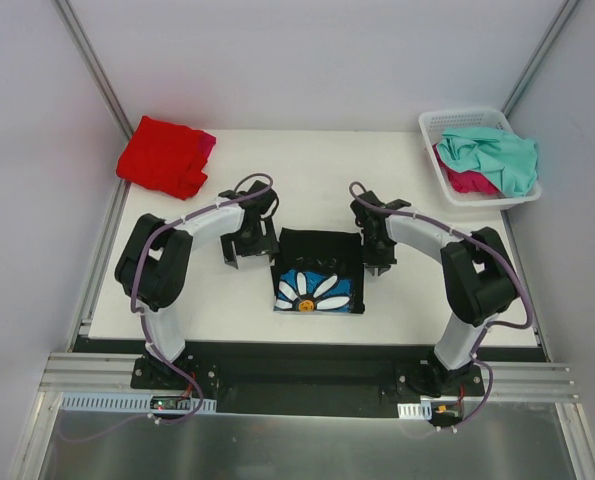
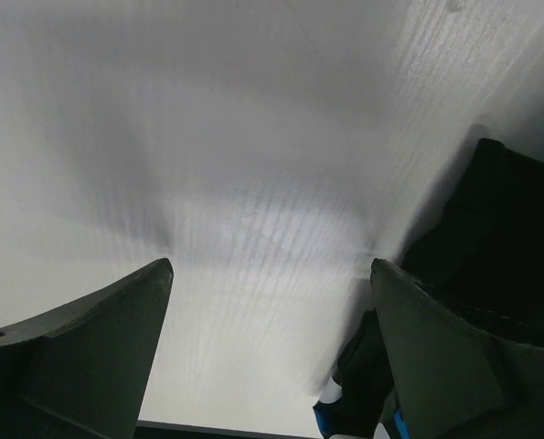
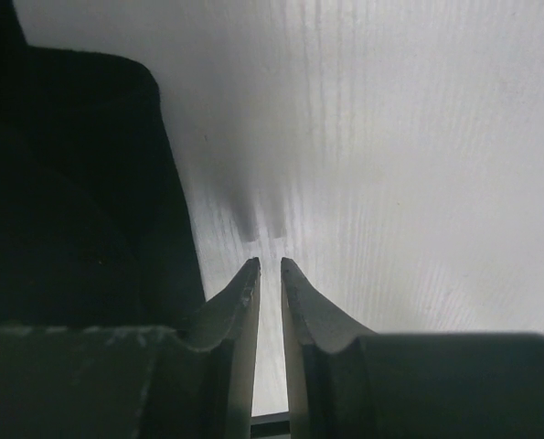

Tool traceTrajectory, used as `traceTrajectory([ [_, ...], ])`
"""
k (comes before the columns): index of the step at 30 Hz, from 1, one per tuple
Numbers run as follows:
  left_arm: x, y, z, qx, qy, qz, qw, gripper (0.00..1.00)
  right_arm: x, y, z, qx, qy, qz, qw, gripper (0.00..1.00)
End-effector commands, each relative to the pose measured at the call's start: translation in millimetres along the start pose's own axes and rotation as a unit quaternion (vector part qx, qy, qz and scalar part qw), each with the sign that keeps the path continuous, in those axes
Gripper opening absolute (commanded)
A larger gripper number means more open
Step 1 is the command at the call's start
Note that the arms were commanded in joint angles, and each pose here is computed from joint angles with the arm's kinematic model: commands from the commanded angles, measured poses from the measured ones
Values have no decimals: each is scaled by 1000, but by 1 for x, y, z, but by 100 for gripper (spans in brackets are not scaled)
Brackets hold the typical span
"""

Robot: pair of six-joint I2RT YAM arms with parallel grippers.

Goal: Fold and stack the t-shirts

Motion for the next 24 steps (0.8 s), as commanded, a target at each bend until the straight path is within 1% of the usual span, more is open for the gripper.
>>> traceTrajectory([
  [1, -2, -14, -4, 28, 3, -8, 1000, 90, -9, 12, -2, -25, -7, 10, 1000, 18],
  [9, 2, -22, -1, 59, 15, -16, 998, 90, -9, 21, -1, -50, -3, 11, 999, 18],
  [15, 1, -26, 1, 71, 12, -21, 997, 90, -11, 30, -2, -67, -2, 8, 998, 18],
  [18, 4, -29, 0, 86, 22, -22, 996, 90, -12, 33, -5, -72, -5, 7, 997, 18],
  [22, 0, -26, -11, 90, 3, -18, 996, 90, -11, 26, -18, -63, -10, 4, 998, 18],
  [24, -4, -22, -19, 91, -9, -19, 996, 90, -13, 21, -35, -67, -32, 6, 997, 18],
])
Point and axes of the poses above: each gripper's point midway between its finger pads, its own z axis out along the fingers, its own y axis along the line the jaws close on, x = y × z, the point moved 6 cm from there along -z, back along the fingers
